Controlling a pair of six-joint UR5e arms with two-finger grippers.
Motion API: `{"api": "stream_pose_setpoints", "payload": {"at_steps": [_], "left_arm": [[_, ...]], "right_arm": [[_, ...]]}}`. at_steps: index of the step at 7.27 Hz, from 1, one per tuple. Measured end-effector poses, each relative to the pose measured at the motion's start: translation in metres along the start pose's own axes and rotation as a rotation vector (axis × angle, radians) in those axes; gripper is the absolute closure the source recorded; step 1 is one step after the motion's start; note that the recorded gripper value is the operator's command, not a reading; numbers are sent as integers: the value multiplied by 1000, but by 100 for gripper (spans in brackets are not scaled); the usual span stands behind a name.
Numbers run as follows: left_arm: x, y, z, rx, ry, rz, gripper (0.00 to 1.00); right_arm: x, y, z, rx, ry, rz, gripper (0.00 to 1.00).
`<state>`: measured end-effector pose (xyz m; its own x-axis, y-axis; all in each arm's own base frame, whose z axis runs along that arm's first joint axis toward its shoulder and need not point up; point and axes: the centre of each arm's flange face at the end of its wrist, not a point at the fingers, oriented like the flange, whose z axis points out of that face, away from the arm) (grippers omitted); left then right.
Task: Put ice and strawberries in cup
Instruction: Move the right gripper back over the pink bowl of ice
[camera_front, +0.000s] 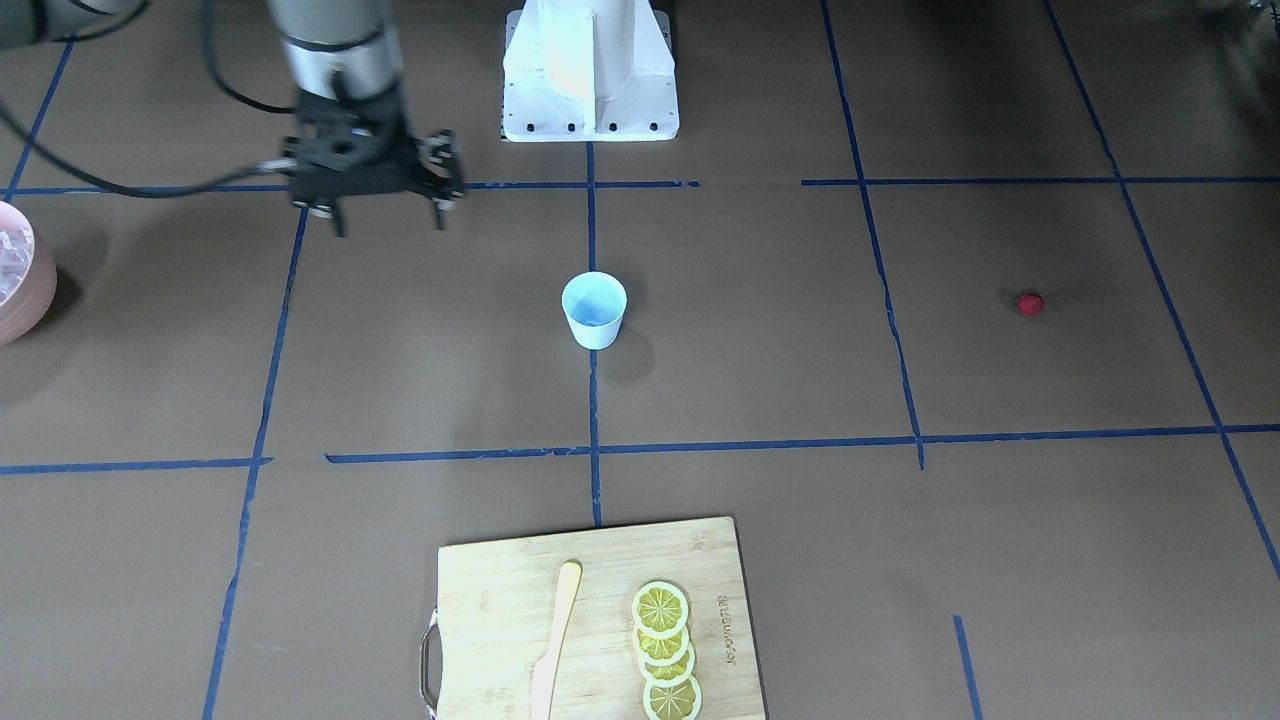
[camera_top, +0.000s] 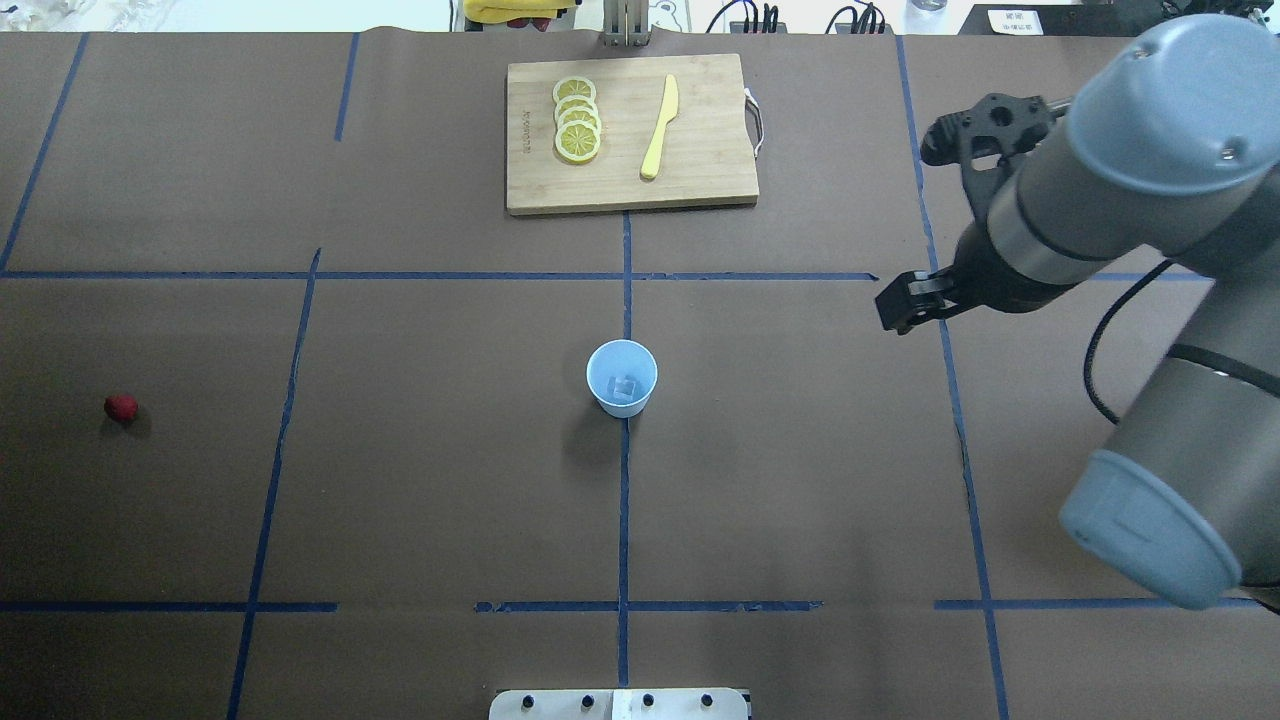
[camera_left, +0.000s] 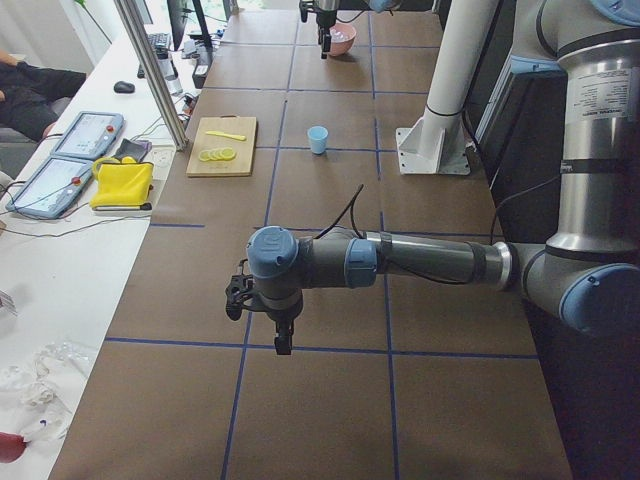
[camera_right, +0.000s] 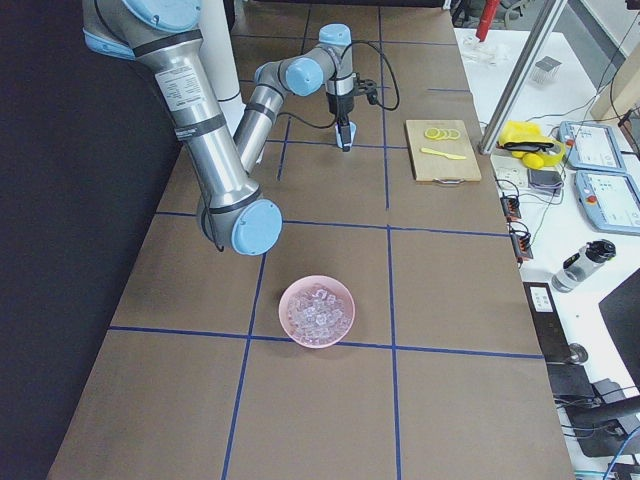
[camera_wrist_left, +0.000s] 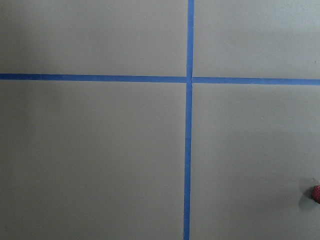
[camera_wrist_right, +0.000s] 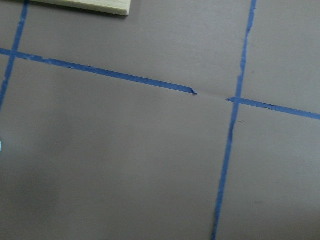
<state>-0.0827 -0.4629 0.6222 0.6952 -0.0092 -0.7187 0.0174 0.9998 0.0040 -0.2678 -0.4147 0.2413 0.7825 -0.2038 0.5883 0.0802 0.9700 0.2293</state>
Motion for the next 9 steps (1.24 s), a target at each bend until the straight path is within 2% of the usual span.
{"api": "stream_pose_setpoints", "payload": {"at_steps": [2, 3, 5, 6, 8, 9], "left_arm": [[3, 0, -2, 4, 10, 2, 0], [5, -1, -3, 5, 26, 2, 0], [8, -1, -4, 10, 42, 5, 0], [9, -1, -5, 11, 43, 5, 0], [9, 0, -5, 10, 44, 3, 0], [9, 0, -4, 9, 44, 3, 0]], "right_arm": [[92, 19, 0, -33, 45, -105, 1], [139, 32, 6, -31, 41, -149, 1], [229, 64, 38, 10, -16, -220, 1], [266, 77, 54, 19, -23, -265, 1], [325, 93, 81, -3, -9, -329, 2], [350, 99, 93, -25, -10, -346, 16]]}}
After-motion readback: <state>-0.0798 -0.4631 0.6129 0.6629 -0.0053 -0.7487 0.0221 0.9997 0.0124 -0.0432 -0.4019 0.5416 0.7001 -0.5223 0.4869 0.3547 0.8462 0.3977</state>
